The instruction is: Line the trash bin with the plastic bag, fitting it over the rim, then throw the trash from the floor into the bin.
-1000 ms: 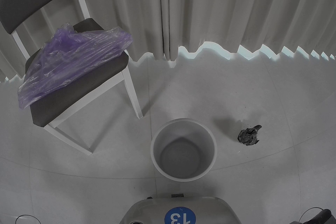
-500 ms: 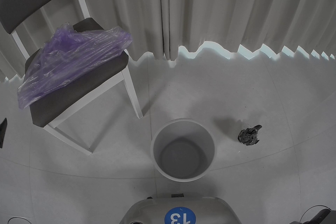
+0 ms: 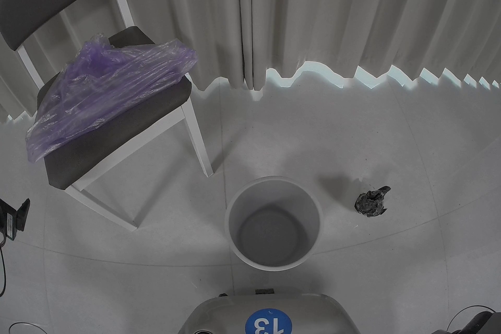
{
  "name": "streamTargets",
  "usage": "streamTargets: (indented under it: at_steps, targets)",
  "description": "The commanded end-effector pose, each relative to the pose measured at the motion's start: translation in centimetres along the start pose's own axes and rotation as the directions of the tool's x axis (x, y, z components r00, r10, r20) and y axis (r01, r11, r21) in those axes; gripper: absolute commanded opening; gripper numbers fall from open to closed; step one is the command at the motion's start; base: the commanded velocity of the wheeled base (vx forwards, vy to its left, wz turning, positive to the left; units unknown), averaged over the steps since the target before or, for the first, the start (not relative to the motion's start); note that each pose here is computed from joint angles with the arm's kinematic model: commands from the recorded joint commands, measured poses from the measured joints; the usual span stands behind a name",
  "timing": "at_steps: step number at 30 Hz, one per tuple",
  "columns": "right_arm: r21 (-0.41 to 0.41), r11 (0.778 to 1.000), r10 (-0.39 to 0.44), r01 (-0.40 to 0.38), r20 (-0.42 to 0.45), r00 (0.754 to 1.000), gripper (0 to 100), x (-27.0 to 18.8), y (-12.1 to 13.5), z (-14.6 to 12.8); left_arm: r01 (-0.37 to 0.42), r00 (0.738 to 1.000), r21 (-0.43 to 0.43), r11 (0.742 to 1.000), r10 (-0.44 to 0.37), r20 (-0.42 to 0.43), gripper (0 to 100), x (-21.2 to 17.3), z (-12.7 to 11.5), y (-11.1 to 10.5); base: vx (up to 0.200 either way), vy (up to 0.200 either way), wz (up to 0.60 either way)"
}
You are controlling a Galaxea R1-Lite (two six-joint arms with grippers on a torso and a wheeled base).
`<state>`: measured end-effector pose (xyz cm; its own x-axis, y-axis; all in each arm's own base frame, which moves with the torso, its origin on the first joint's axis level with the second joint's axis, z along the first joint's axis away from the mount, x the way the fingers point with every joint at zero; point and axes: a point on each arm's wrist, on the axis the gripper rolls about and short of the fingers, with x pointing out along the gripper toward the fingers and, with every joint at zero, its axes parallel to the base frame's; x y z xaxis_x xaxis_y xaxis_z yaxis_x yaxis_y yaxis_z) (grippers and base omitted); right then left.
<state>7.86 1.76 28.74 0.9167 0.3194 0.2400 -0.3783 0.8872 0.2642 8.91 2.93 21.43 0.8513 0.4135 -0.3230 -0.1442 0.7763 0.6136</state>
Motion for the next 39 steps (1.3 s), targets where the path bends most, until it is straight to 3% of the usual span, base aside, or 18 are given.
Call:
streamTargets:
  at_steps: [1,9,18,27,34,39]
  targets:
    - [0.02,0.999,0.034,-0.034,-0.012,0.999,100,0.1,0.3,-0.1,0.025,0.998,0.008,1.0,-0.025,-0.059,100,2.0,-0.1,-0.3,0.0,0.0,0.0]
    - [0.065,0.997,0.047,-0.045,-0.017,0.999,100,0.2,0.4,-0.1,-0.014,0.992,0.031,0.999,0.018,-0.123,100,4.8,0.0,0.3,0.0,0.0,0.0]
    - [0.092,0.995,0.05,-0.05,-0.006,0.999,100,0.1,0.5,0.1,-0.062,0.991,0.015,0.998,0.063,-0.12,100,9.2,0.1,0.8,0.0,0.0,0.0]
    - [0.097,0.994,0.05,-0.05,-0.001,0.999,100,0.0,0.5,0.2,-0.132,0.991,0.001,0.991,0.132,-0.026,100,13.6,0.4,0.5,0.0,0.0,0.0]
    - [0.096,0.994,0.051,-0.051,0.005,0.999,100,-0.1,0.5,0.2,-0.17,0.985,-0.005,0.985,0.17,0.038,100,14.7,0.7,-0.3,0.0,0.0,0.0]
    - [0.095,0.994,0.052,-0.053,0.009,0.999,100,-0.1,0.5,0.3,-0.194,0.981,-0.005,0.981,0.194,0.024,100,15.2,0.8,-0.4,0.0,0.0,0.0]
